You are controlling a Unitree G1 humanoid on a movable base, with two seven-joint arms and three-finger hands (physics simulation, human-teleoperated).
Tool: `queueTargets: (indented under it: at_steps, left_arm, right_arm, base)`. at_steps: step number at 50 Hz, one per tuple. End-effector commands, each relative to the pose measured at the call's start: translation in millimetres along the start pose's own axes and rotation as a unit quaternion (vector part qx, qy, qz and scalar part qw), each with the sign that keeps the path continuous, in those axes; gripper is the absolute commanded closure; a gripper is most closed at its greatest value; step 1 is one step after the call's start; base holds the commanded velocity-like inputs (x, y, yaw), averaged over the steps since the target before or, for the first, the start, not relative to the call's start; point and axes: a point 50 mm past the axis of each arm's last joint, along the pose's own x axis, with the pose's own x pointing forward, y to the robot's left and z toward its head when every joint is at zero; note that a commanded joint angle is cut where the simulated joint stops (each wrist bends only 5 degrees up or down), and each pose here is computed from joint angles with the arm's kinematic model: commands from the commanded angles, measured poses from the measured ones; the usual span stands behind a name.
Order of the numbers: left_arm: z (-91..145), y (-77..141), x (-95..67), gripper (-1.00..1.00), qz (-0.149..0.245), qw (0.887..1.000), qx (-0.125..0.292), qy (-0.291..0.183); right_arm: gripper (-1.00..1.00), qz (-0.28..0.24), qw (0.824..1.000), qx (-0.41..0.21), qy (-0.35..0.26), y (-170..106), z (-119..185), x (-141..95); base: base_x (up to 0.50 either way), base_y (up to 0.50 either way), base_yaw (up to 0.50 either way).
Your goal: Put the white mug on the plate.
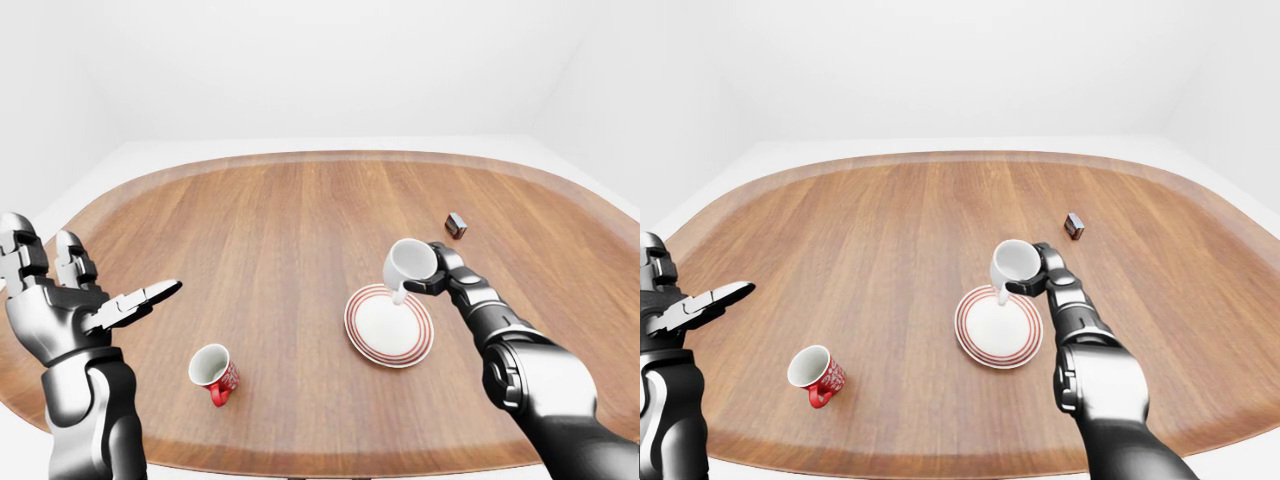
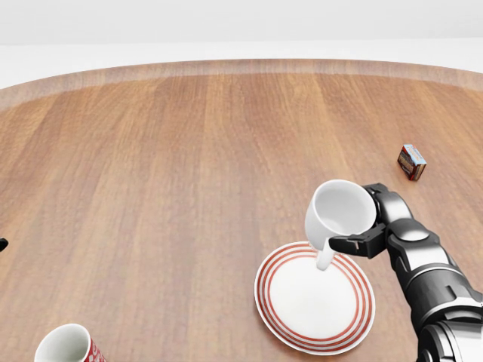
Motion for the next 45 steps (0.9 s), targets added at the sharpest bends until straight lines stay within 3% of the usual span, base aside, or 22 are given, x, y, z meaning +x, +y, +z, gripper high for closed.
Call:
queueTargets:
  at_steps: [1,14,27,45]
  left_arm:
    - [-1.5,-1.6,-0.4,-1.00,-0.002,1.000,0.003,0.003]
    - [-0.8,-2.2,-0.4,-1.00,-0.003,1.000,0.002,0.001]
    - [-1.4,-2.2,0.4,-1.00,-0.003,1.000,0.002,0.002]
    - [-0.4,-2.4,0.1,-1.00,-0.003,1.000,0.002,0.000]
  right_arm:
    - [1.00,0.009,0.999,0.012,0.035,-1.6,-31.9,-1.8]
    - [1.00,0.022,0.998,0.000,0.058,-0.8,-49.8,-3.8]
    - [1.00,0.056,0.996,-0.016,0.066,8.9,-54.6,-4.0]
    - [1.00,0.063,0.995,-0.016,0.072,15.9,-60.0,-4.4]
  base:
    - [0.00,0.00,0.00]
    - [0.00,0.00,0.00]
    - [0.00,0.00,0.00]
    - [0.00,0.00,0.00]
